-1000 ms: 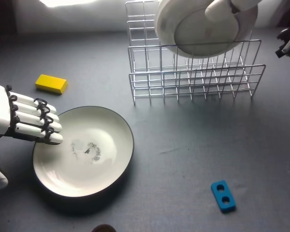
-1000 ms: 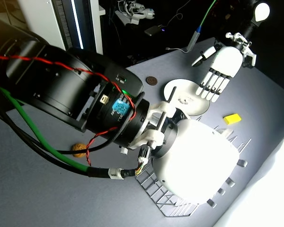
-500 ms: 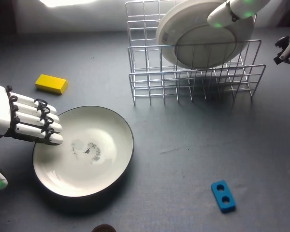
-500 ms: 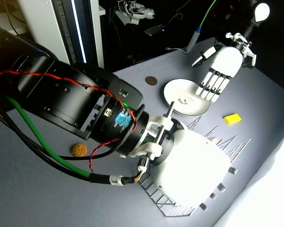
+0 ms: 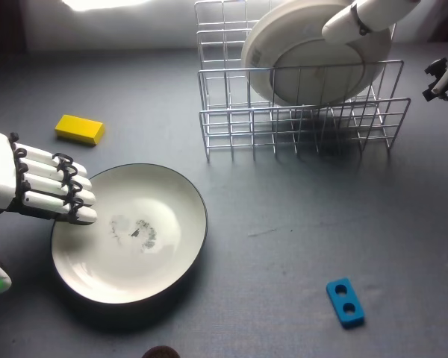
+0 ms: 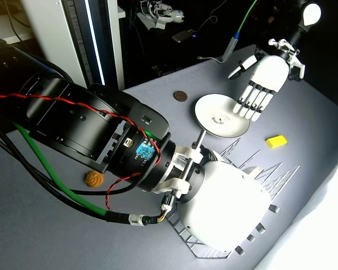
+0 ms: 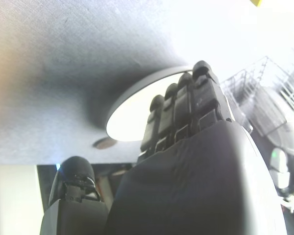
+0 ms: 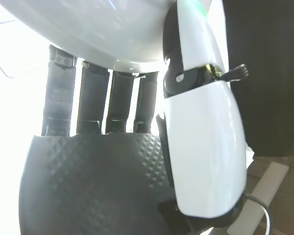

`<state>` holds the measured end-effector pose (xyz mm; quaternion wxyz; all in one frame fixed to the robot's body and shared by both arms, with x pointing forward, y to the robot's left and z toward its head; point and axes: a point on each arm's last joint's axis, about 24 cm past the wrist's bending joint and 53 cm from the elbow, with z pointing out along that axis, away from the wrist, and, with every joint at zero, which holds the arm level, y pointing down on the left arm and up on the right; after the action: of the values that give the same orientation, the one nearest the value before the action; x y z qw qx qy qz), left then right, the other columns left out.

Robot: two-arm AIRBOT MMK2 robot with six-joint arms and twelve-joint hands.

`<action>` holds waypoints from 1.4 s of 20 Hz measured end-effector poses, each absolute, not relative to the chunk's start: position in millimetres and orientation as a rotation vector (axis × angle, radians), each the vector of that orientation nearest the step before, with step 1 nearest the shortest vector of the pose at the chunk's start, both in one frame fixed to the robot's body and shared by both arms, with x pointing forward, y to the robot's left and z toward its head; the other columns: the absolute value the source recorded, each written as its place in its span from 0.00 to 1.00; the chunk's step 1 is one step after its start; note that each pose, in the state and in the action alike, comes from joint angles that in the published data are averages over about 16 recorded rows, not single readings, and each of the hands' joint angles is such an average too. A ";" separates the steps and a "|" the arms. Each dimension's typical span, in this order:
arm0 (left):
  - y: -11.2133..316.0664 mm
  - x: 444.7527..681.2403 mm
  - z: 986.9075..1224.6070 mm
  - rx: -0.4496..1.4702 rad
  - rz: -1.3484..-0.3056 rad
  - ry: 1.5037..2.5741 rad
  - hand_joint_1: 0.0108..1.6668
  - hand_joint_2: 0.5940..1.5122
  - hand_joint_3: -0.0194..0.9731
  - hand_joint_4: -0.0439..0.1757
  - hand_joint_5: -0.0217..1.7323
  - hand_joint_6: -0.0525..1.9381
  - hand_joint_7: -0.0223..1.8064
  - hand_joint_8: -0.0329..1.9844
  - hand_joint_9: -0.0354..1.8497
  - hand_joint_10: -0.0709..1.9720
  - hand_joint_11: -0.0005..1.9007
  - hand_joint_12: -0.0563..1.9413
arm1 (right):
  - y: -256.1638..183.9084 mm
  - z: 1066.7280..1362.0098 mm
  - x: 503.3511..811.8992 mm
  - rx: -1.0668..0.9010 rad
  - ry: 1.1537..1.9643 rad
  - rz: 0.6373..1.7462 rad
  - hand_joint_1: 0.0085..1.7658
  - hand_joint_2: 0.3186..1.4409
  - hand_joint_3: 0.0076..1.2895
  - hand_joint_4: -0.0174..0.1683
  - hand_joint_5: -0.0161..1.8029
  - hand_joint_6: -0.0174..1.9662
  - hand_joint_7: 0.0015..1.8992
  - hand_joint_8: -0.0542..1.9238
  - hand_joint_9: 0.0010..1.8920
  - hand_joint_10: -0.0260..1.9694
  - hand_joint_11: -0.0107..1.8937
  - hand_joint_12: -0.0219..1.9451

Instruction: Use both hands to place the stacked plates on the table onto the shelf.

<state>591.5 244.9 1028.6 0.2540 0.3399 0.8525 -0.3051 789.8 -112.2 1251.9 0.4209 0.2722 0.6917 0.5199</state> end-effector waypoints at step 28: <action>246.9 589.7 1025.0 0.931 -0.823 2.325 0.00 0.61 0.03 0.23 0.02 0.03 0.02 0.01 0.01 0.03 0.01 0.03 | -111.9 1268.1 787.5 0.642 1.718 1.302 0.61 0.61 0.01 0.08 0.50 0.12 0.54 0.04 0.53 0.02 0.28 0.63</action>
<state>589.7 246.9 1025.0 0.2500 0.3420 0.8539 -0.3023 787.5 -111.9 1268.1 0.4315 0.2574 0.6892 0.5221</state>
